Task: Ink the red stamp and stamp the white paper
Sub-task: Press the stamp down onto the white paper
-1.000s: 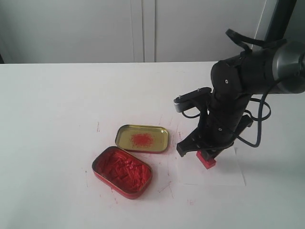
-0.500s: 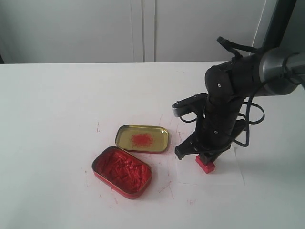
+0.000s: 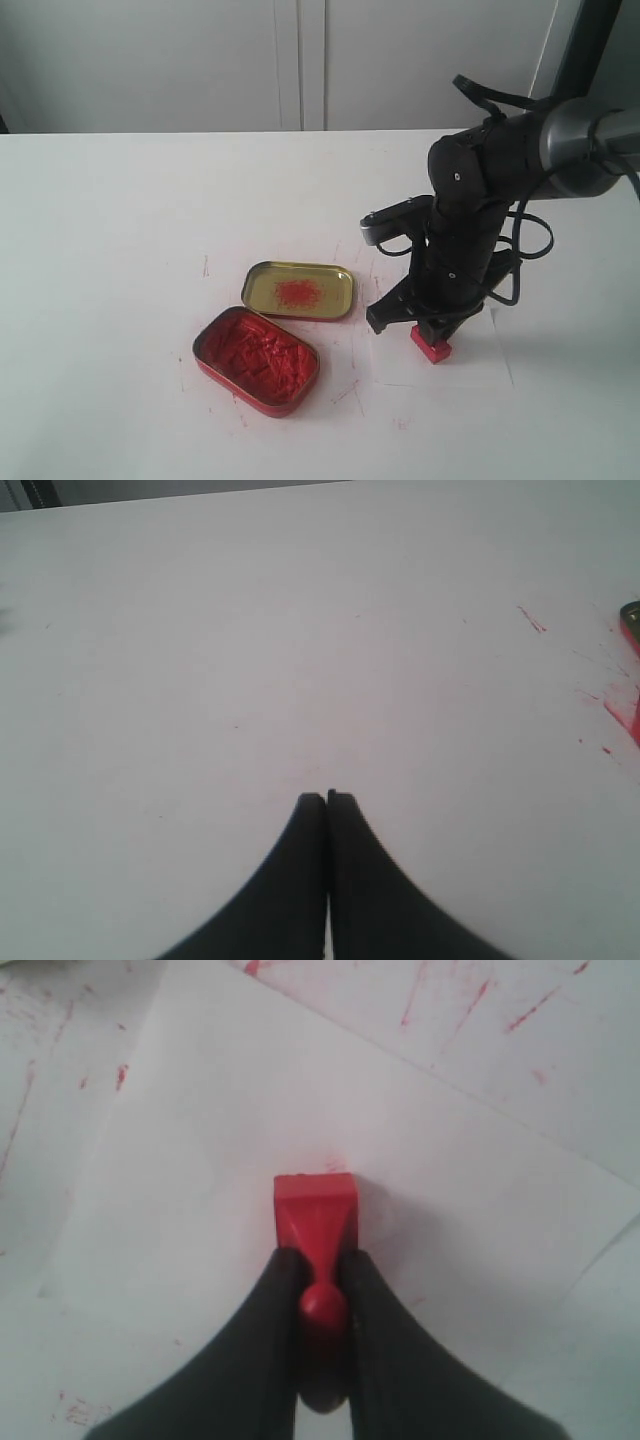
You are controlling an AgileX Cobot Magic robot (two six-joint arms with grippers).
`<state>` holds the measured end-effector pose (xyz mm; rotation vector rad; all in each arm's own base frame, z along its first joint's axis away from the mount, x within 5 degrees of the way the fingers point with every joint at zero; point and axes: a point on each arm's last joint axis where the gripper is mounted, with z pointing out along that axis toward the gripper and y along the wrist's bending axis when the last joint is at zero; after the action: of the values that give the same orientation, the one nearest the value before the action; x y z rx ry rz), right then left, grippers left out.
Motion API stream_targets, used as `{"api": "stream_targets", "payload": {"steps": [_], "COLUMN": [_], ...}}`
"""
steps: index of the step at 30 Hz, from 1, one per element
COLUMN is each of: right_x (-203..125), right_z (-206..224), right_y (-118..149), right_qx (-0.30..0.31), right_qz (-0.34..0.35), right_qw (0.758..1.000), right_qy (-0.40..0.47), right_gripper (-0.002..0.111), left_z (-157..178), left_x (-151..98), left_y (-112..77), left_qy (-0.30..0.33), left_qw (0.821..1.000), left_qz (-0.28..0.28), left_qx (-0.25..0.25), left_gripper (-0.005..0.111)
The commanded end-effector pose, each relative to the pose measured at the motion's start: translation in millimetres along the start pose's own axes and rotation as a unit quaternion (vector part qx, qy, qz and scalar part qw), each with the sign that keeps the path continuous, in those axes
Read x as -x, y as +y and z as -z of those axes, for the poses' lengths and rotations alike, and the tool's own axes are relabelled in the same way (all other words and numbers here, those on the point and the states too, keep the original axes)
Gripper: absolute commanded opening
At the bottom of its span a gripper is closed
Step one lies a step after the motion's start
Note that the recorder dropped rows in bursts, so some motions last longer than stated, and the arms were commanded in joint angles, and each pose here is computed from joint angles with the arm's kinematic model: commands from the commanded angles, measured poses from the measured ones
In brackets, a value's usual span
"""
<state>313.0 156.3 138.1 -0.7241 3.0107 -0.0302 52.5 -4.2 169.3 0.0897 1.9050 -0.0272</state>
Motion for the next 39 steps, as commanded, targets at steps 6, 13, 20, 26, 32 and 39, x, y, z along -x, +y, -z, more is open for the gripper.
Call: {"api": "stream_targets", "payload": {"steps": [6,13,20,26,32,39], "right_x": [-8.6,-7.4,-4.9,-2.6,-0.3,0.1], "right_z": [-54.1,-56.7,-56.9,-43.3,-21.7,1.0], "right_y": [0.9,1.9,2.8,1.3,0.6,-0.1], "right_qx": [0.002,0.006,0.011,0.006,0.005,0.005], "right_qz": [-0.001,-0.007,-0.012,-0.003,-0.003,-0.004], "right_qw": [0.998,0.999,0.999,1.0,1.0,0.999], "right_qy": [0.058,0.053,0.039,0.018,-0.016,-0.047], "right_gripper": [0.0,0.0,0.0,0.0,0.0,0.0], "left_z": [-0.1,-0.1,-0.1,-0.1,-0.1,-0.1], "left_x": [-0.3,-0.3,-0.3,-0.3,-0.3,-0.3], "left_y": [0.1,0.1,0.1,0.1,0.1,0.1], "left_qy": [-0.002,-0.002,-0.002,-0.002,-0.002,-0.002], "left_qw": [1.0,1.0,1.0,1.0,1.0,1.0], "left_qz": [0.002,0.002,0.002,0.002,0.002,0.002], "left_qx": [0.001,0.001,0.001,0.001,0.001,0.001], "left_gripper": [0.0,0.0,0.0,0.0,0.0,0.0]}}
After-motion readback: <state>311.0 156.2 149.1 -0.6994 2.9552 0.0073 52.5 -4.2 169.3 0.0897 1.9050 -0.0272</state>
